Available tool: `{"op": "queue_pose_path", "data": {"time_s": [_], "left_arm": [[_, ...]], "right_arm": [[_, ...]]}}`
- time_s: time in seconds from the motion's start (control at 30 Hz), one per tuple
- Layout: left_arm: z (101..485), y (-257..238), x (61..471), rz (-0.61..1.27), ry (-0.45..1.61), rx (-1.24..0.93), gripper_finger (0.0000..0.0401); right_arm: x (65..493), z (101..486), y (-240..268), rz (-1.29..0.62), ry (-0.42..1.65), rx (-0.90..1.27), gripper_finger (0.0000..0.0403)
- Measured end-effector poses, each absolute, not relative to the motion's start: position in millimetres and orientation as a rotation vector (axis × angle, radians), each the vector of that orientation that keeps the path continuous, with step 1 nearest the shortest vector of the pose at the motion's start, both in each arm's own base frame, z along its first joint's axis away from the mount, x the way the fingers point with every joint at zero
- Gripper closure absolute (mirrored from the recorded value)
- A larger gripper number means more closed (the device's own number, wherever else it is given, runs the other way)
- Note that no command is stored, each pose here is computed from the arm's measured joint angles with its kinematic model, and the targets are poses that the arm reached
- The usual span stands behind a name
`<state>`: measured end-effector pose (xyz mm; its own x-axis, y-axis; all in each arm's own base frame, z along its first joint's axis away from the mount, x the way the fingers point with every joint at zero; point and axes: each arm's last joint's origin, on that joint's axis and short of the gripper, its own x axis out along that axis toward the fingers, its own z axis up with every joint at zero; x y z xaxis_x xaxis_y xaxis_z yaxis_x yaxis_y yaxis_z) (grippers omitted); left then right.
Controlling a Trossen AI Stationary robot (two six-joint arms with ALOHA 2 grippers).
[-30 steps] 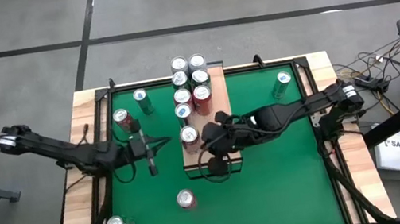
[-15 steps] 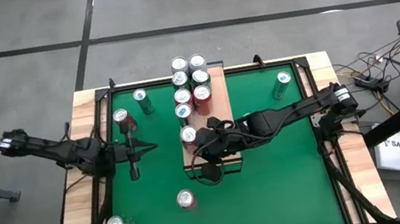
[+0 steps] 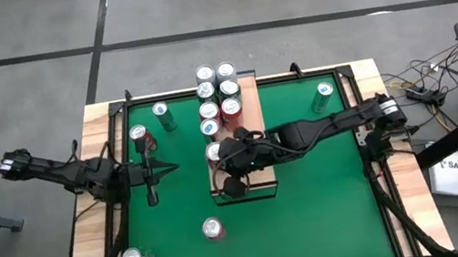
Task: Place canned beverage on shelf
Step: Put the red can on the shelf
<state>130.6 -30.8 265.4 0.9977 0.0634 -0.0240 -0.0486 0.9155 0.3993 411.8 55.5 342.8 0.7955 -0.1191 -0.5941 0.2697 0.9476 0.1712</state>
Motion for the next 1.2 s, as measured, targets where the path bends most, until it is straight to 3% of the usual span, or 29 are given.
{"op": "queue_pose_path", "data": {"time_s": [0.7, 0.93, 1.2], "left_arm": [[264.6, -31.2, 131.7, 0.056, 0.042, 0.394, 0.0401], [264.6, -31.2, 131.7, 0.057, 0.042, 0.394, 0.0401], [264.5, -31.2, 131.7, 0.057, 0.043, 0.394, 0.0401]], "right_arm": [[409.0, 358.9, 54.7, -0.187, 0.528, 0.218, 0.0390], [410.4, 363.3, 48.2, -0.355, 0.455, 0.116, 0.0390], [415.1, 356.1, 44.4, -0.376, 0.470, 0.119, 0.0390]]}}
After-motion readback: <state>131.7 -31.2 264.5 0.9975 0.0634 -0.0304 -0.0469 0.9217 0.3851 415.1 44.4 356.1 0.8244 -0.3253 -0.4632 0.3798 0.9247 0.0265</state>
